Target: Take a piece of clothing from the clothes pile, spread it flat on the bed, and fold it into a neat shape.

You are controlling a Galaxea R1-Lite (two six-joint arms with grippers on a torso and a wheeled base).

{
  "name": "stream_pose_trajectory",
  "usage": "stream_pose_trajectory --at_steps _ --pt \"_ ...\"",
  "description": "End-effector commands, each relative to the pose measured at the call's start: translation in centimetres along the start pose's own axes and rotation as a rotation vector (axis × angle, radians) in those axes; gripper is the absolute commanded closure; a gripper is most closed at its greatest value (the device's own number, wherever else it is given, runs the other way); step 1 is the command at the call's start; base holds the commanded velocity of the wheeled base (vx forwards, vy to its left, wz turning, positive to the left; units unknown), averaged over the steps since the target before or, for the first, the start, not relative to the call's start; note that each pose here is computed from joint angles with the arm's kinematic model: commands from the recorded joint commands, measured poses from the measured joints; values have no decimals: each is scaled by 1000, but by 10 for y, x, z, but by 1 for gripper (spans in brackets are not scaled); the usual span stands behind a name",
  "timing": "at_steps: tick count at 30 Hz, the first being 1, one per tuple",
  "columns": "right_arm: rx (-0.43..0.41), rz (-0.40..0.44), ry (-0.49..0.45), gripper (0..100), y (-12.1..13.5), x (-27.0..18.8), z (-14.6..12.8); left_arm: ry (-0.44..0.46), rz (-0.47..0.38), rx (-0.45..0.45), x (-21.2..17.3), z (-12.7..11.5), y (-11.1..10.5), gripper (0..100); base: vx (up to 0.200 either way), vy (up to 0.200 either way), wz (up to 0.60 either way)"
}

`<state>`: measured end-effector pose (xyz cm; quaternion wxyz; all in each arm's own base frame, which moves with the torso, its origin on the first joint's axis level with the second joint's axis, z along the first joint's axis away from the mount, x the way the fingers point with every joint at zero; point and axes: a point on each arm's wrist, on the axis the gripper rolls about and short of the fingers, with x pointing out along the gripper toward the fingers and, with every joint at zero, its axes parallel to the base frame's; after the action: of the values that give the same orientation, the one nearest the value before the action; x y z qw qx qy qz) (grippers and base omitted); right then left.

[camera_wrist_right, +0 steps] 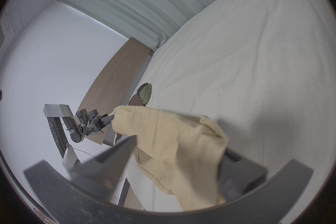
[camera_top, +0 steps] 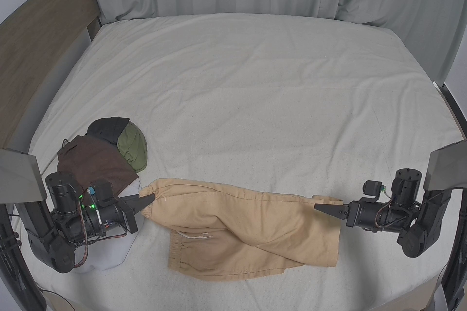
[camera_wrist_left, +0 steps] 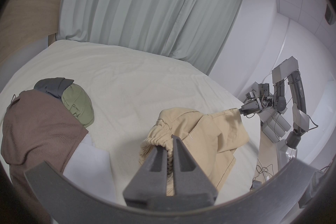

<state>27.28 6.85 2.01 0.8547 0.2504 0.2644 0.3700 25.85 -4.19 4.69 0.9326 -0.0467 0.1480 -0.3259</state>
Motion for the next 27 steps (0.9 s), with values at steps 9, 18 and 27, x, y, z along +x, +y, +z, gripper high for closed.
stream_pose_trajectory --at_steps 9,18,27 --pt "-11 7 -11 100 1 2 3 -3 0 0 0 0 0 100 0 0 0" --pt "-39 28 -27 100 11 -1 9 -6 -10 2 1 1 -1 100 0 0 0" --pt "-42 40 -18 0 14 2 7 -6 -10 3 0 1 -1 100 0 0 0"
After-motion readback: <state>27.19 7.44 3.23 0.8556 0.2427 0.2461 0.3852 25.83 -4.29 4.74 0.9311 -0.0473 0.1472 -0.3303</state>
